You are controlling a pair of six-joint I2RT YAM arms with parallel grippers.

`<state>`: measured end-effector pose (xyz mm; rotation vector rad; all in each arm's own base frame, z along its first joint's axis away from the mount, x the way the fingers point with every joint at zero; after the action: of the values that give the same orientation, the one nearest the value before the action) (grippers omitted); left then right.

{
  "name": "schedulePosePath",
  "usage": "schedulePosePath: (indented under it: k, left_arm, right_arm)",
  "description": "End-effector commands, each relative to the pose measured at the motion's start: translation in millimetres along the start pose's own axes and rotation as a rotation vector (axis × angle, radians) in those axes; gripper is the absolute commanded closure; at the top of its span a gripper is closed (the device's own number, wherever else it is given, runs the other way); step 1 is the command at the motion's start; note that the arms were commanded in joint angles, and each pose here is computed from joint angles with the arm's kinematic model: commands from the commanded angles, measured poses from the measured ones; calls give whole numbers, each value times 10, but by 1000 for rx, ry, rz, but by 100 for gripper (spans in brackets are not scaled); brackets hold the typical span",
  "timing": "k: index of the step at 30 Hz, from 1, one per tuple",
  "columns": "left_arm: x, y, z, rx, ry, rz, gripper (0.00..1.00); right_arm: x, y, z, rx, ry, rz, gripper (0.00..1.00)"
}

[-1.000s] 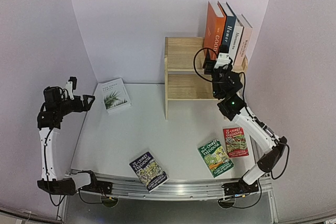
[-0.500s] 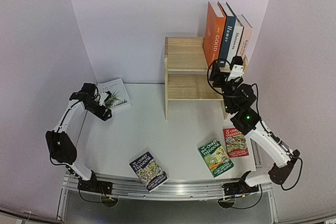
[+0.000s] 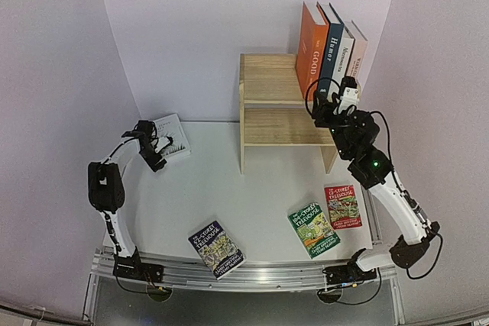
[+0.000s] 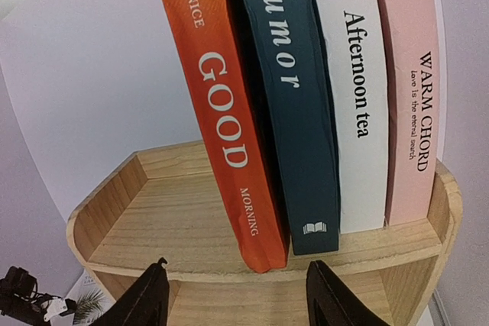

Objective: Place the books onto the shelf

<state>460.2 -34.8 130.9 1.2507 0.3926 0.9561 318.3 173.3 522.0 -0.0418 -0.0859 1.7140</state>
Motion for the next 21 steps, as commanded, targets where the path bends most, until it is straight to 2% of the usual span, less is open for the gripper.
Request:
schedulePosePath:
  k: [1,3,7,10,13,17,19,21]
  left_arm:
    - [109,-65,211,-51,-137,73,0]
    - [96,-133,246,-55,-145,68,0]
    - [118,-335,315,-65,-202,177,1]
    - [177,-457,372,-79,-249,269,9]
    - [228,-511,400,-77,-270,308,32]
    - [76,-499,327,-79,-305,208,51]
    - [6,-514,284,-80,-319,177,71]
    - [-3,-540,264,-74,-317,174,96]
  right_arm:
    - [0,76,-42,24,-62,33,40]
    - [11,80,-83,34,-72,44,39]
    - [33,78,-173,56,-93,57,39]
    - [70,78,-224,73,-109,83,39]
    - [126,82,-283,97,-129,126,39]
    - [194,117,-367,135,-160,186,39]
    - [221,129,-435,158,-172,207,39]
    - [257,144,-493,183,-183,235,39]
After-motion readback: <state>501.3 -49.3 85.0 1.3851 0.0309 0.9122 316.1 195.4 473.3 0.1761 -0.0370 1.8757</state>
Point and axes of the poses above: each gripper's point midway between its finger pads, its own y axis back along the fingers, its own x axis along the line the jaws close on, z = x × y, the point moved 5 cm from there along y, back along the fingers, and after that the axes turned 11 degrees about y, right-handed, at the moved point
